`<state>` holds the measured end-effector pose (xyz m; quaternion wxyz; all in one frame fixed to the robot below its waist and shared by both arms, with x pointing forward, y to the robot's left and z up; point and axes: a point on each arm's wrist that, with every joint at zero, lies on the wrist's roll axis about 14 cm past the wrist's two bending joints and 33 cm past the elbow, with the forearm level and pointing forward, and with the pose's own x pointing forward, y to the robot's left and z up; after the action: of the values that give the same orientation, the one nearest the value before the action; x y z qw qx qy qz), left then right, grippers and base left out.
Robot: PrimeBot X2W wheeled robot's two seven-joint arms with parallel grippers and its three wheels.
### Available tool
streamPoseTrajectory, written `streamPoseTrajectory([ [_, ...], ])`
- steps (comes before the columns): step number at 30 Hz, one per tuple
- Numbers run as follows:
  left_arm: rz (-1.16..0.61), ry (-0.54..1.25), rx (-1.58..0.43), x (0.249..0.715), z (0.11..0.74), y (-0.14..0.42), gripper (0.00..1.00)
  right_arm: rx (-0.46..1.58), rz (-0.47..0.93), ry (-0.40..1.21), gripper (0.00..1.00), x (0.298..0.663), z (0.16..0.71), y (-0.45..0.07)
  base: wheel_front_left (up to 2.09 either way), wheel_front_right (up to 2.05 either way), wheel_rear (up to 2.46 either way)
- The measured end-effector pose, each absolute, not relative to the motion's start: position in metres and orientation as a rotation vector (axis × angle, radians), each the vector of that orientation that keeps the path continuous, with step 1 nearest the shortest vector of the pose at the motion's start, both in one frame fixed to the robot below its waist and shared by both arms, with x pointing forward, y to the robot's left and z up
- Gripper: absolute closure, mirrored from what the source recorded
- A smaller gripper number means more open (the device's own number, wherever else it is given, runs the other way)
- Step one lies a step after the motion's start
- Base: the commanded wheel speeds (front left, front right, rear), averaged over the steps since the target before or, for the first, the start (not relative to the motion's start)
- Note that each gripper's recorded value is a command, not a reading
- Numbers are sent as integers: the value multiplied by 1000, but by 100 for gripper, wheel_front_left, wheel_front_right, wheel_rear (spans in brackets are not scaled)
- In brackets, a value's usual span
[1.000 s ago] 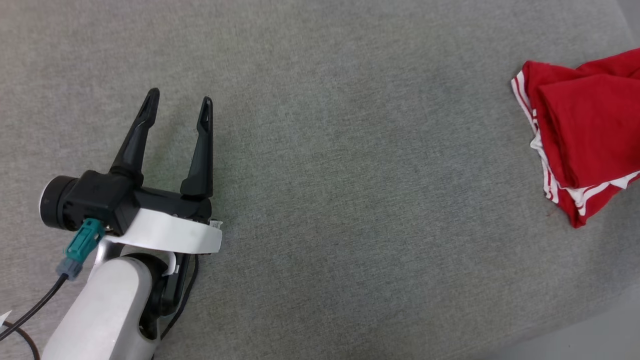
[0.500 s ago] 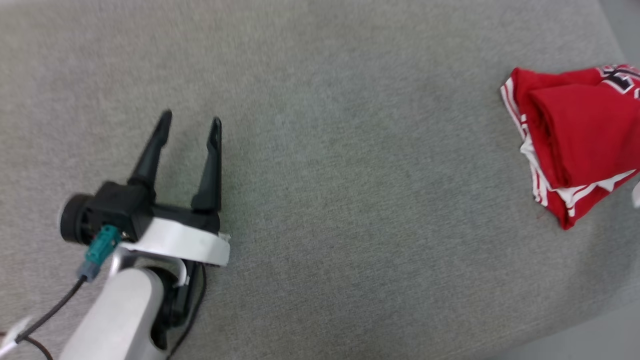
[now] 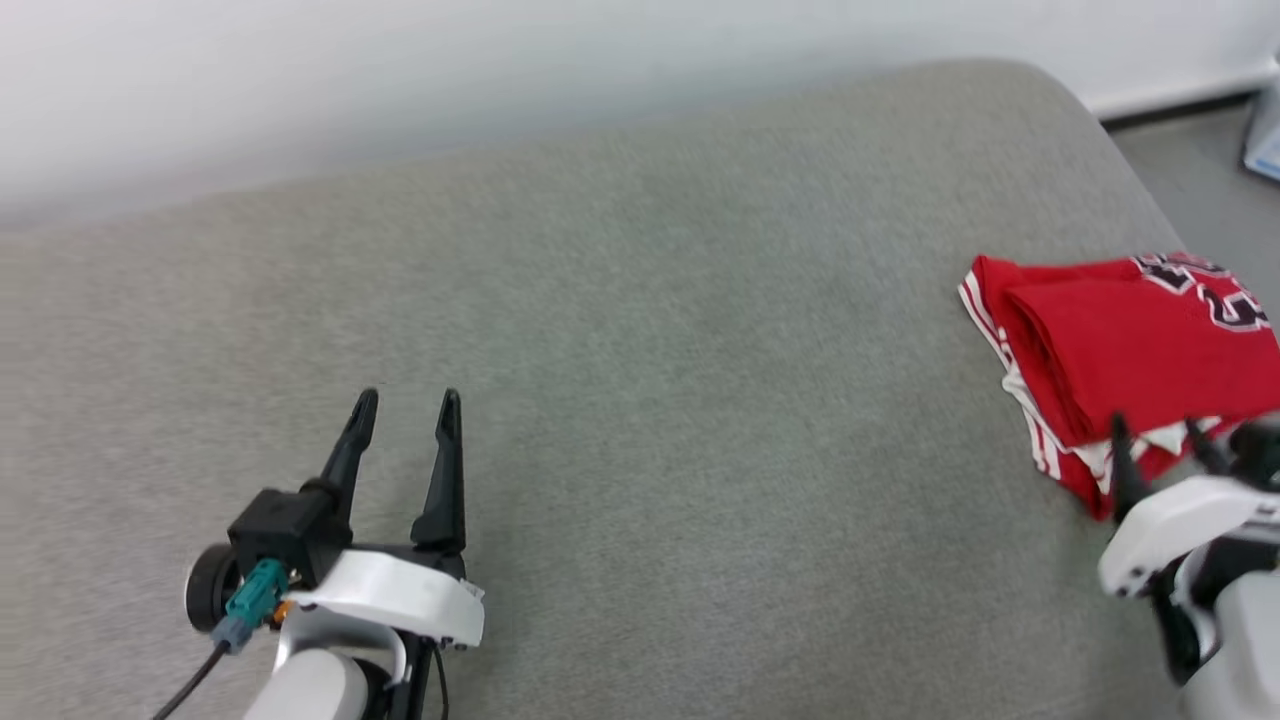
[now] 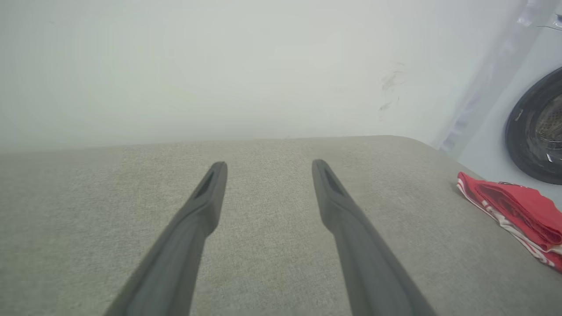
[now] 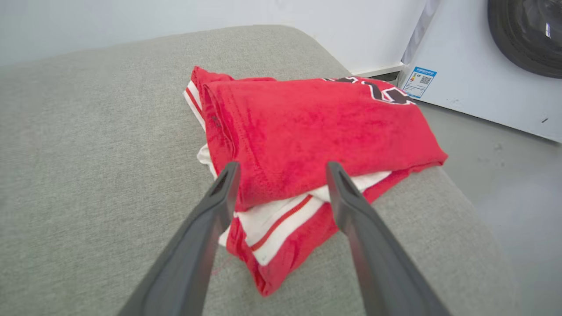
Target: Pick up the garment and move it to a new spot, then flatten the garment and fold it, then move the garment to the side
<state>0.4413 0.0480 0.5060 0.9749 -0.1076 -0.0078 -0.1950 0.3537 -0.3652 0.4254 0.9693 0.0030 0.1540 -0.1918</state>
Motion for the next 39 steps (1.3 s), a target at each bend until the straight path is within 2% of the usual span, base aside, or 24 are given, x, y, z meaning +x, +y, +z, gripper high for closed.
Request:
streamPoseTrajectory([
  [9, -271, -25, -213, 414, 512, 88, 0, 97, -200, 242, 0, 370, 435, -284, 0, 0, 0],
  [15, -156, -37, -190, 398, 514, 127, 0, 76, -62, 140, 0, 383, 471, -235, 0, 0, 0],
  [19, -89, -58, -174, 388, 520, 150, 0, 69, -1, 84, 0, 379, 494, -212, 0, 0, 0],
  [26, -53, -85, -141, 377, 527, 169, 0, 60, 35, 15, 0, 361, 526, -197, 0, 0, 0],
  [39, -66, -46, -131, 367, 514, 165, 0, 84, 12, 14, 0, 331, 531, -200, 0, 0, 0],
])
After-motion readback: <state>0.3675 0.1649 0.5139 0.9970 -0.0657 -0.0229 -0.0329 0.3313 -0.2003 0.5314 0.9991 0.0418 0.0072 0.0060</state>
